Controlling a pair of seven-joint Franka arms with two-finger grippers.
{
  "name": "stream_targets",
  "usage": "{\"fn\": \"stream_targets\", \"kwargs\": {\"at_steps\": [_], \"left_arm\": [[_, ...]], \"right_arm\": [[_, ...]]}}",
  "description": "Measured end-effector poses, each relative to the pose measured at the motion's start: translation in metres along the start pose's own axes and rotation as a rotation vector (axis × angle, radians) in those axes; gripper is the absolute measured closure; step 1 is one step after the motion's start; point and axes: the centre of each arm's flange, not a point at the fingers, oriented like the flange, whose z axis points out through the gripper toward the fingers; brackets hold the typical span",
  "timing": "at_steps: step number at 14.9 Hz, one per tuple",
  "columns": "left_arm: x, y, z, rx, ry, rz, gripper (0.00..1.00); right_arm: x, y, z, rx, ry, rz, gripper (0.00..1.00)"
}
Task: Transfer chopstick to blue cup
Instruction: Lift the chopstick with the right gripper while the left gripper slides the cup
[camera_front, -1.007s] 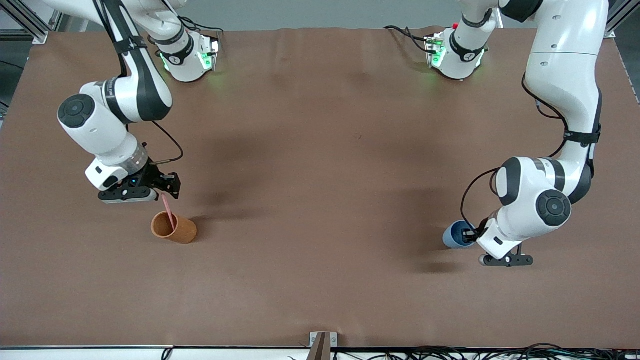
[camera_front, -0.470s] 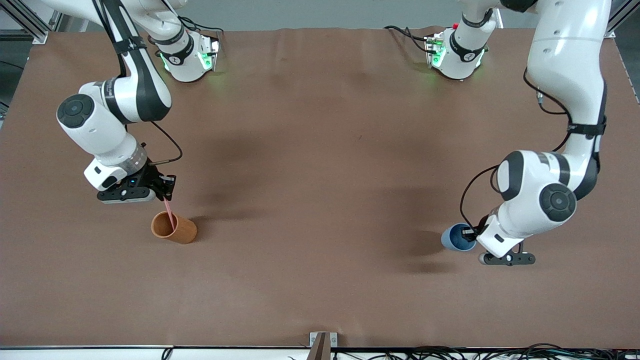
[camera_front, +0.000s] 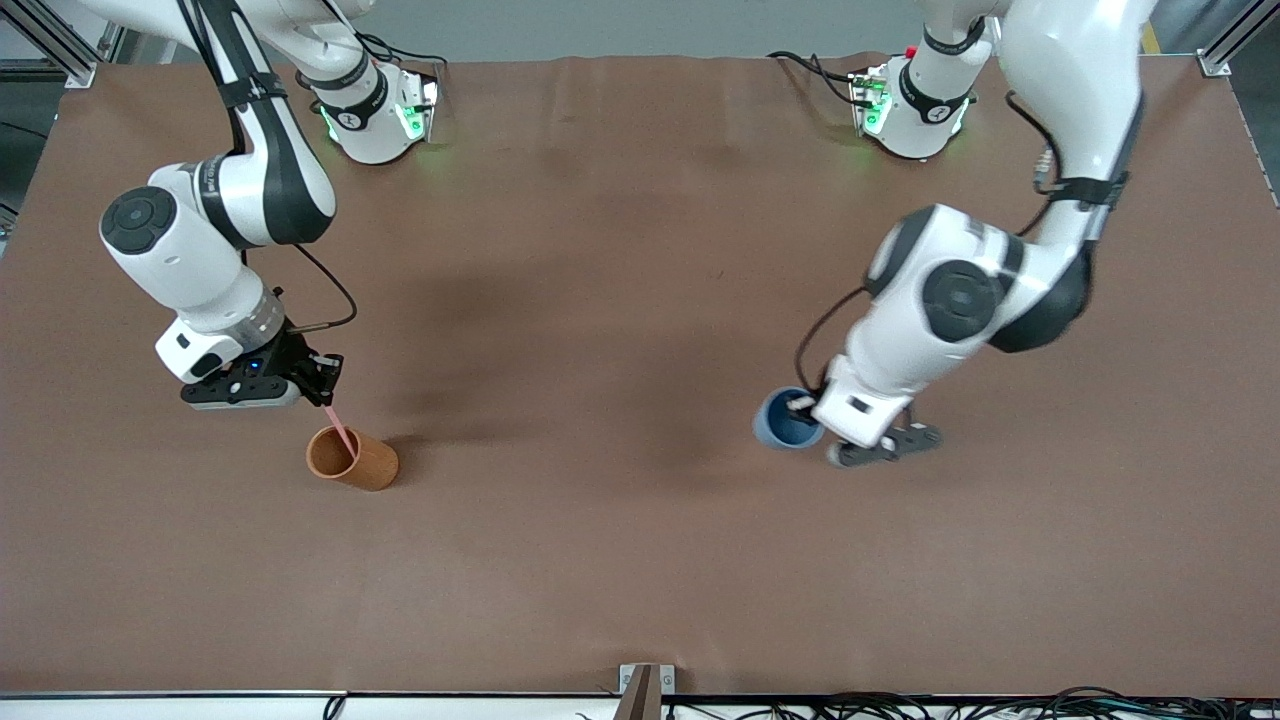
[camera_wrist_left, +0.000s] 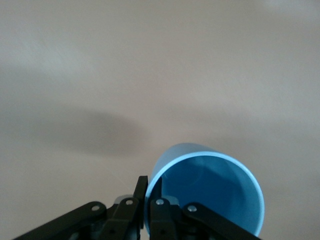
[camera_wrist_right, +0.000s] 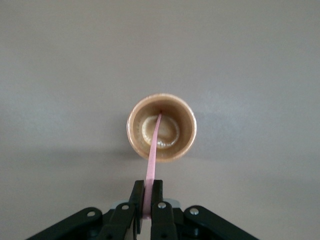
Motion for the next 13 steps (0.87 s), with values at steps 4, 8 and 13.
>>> {"fn": "stream_targets", "kwargs": {"at_steps": [4,8,13], "left_arm": [[-0.052,0.051,0.047,0.06,0.008,-0.038,0.95],[-0.072,0.074,0.095,0.04,0.023,-0.087,0.95],[-0.081,0.084,0.119,0.019,0.032,-0.103,0.95]], "right_arm": [[0.026,0.003,-0.048,-0.011,-0.089,0.009,0.9],[0.049,0.004,-0.131,-0.019,-0.173,0.014,0.9],[0.052,0.005,-0.238,-0.028,-0.252,0.033,0.9]]}}
